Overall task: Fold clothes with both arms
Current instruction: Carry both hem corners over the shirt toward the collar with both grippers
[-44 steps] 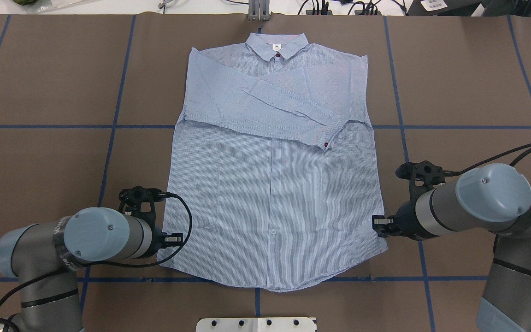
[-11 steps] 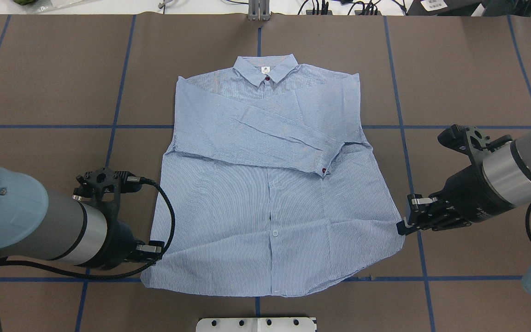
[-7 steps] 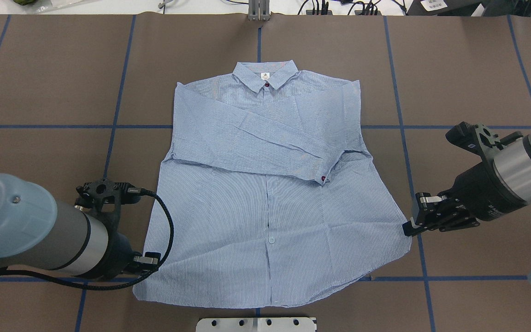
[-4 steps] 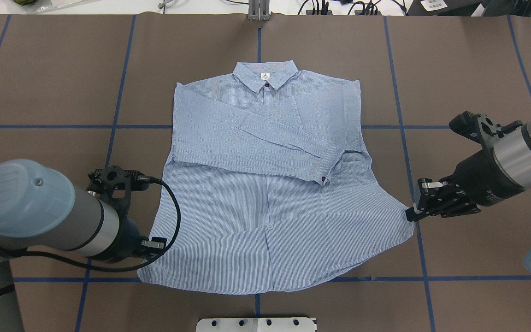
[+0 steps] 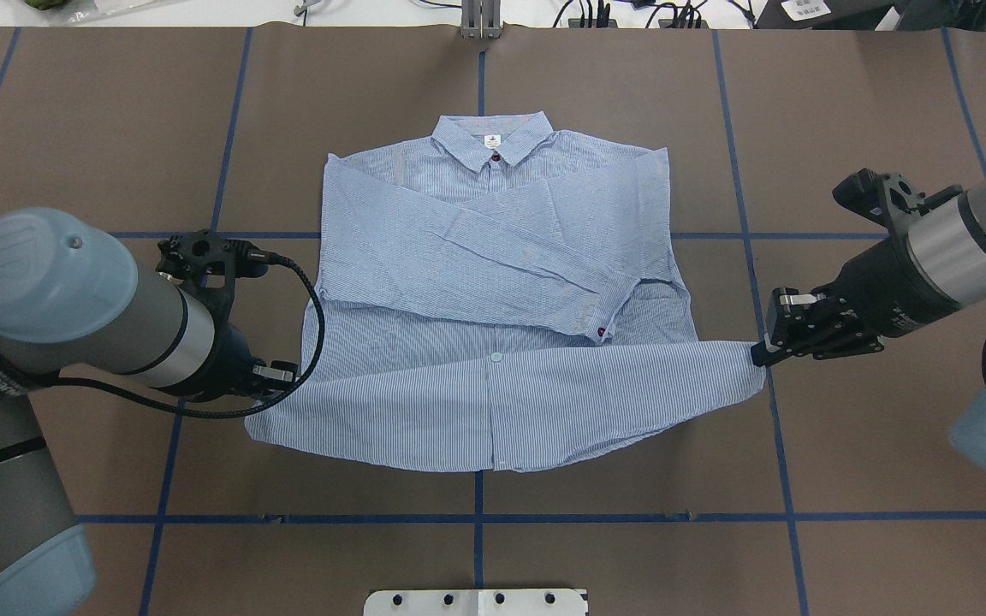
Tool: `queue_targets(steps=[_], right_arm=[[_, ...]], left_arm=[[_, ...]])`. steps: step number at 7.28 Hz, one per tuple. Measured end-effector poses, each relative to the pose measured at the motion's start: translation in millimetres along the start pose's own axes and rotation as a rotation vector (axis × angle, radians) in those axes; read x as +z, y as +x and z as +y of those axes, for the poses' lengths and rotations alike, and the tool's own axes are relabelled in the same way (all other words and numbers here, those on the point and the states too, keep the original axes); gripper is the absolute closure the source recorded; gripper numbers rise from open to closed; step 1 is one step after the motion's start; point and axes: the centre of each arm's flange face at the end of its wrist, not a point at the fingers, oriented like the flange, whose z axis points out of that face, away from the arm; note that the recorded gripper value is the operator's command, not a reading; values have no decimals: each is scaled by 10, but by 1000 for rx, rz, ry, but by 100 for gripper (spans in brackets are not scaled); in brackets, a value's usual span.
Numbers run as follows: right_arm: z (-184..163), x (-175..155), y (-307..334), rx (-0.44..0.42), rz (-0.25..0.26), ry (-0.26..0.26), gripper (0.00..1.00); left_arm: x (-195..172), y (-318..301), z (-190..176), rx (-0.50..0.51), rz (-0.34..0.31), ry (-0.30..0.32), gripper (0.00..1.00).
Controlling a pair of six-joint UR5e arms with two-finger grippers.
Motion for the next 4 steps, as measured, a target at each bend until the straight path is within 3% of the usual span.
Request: queue_targets(steps=[4], right_arm=[[-731, -80, -301, 22, -19, 83, 100]], left_arm=[[149, 48, -451, 15, 45, 69, 100]])
